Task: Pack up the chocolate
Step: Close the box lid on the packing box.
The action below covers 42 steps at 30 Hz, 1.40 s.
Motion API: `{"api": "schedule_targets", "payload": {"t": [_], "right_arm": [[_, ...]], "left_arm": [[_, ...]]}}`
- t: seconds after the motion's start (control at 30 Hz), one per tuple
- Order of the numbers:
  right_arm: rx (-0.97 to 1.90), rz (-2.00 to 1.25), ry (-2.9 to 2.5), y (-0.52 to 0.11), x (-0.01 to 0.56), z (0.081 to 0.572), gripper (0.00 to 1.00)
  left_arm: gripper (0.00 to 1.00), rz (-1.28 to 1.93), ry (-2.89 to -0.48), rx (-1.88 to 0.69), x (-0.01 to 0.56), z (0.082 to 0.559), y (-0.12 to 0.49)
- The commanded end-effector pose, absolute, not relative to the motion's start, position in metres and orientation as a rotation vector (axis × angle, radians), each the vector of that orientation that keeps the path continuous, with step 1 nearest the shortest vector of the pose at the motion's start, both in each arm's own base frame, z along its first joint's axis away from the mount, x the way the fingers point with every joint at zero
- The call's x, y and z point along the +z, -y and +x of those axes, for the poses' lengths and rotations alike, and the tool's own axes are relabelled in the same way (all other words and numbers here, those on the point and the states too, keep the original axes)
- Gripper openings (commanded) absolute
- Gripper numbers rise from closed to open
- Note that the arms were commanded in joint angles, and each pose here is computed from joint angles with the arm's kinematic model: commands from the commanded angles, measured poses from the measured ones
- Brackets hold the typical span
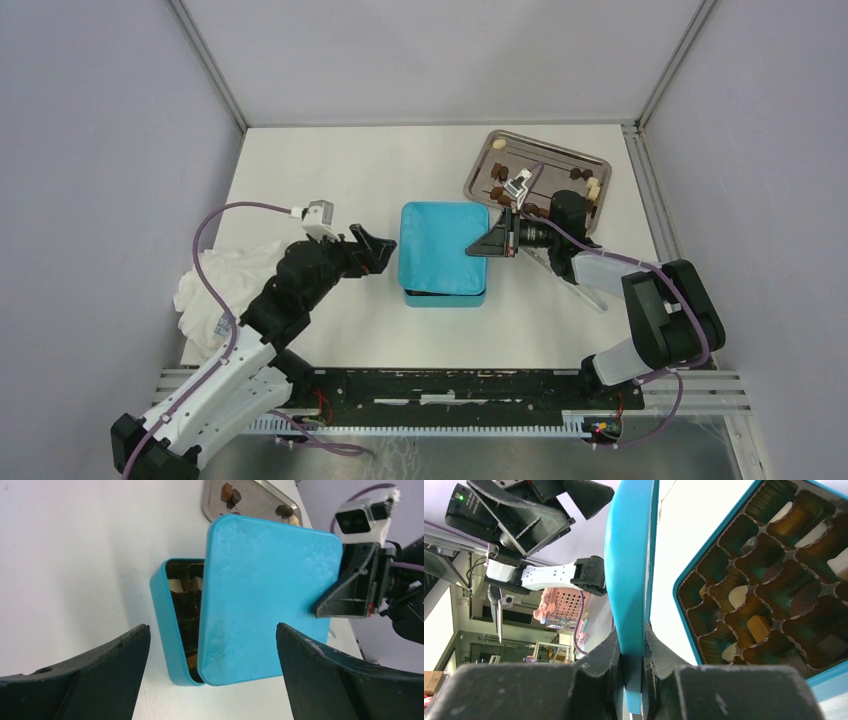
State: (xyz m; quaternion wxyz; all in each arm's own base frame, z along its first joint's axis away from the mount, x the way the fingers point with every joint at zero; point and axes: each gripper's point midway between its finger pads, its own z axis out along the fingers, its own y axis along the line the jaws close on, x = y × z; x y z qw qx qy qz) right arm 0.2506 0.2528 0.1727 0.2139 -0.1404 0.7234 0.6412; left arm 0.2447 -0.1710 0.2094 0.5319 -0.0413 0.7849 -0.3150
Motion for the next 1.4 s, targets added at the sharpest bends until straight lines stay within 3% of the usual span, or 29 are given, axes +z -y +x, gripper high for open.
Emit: {"api": "schedule_targets", "payload": {"t": [0.0, 0.23, 0.53, 0.6, 0.77, 0.87, 1.2, 1.37], "right_arm": [[1.769, -0.424, -1.968, -0.254, 0.178, 0.252, 0.05], [1.769, -0.430, -1.944, -0.253, 0.187, 0.251, 0.05], [1.599, -0.324, -1.728, -0.189, 0.248, 0.282, 0.01], [1.558, -0.301, -1.675, -0.171, 0.259, 0.283, 0.01], [1.432, -0.242, -1.649, -0.138, 0.257, 0.287, 0.00], [1.405, -0.216, -1.661, -0.131, 0.246, 0.288, 0.00], [1.417, -0.183, -1.699, -0.127, 0.231, 0.287, 0.00], [1.393, -0.199, -1.686, -0.126, 0.235, 0.285, 0.00]], "left_arm": [[1.00, -0.053, -1.858, -0.779, 0.232, 0.259, 0.174], [1.00, -0.061, -1.864, -0.947, 0.236, 0.267, 0.183], [0.97, -0.135, -1.934, -0.822, 0.198, 0.256, 0.159], [0.92, -0.131, -1.975, -0.802, 0.188, 0.259, 0.159], [0.60, -0.134, -2.111, -0.812, 0.153, 0.269, 0.173], [0.52, -0.111, -2.201, -0.737, 0.137, 0.282, 0.177], [0.56, -0.076, -2.325, -0.310, 0.119, 0.297, 0.197], [0.57, -0.077, -2.331, -0.224, 0.114, 0.303, 0.199]]}}
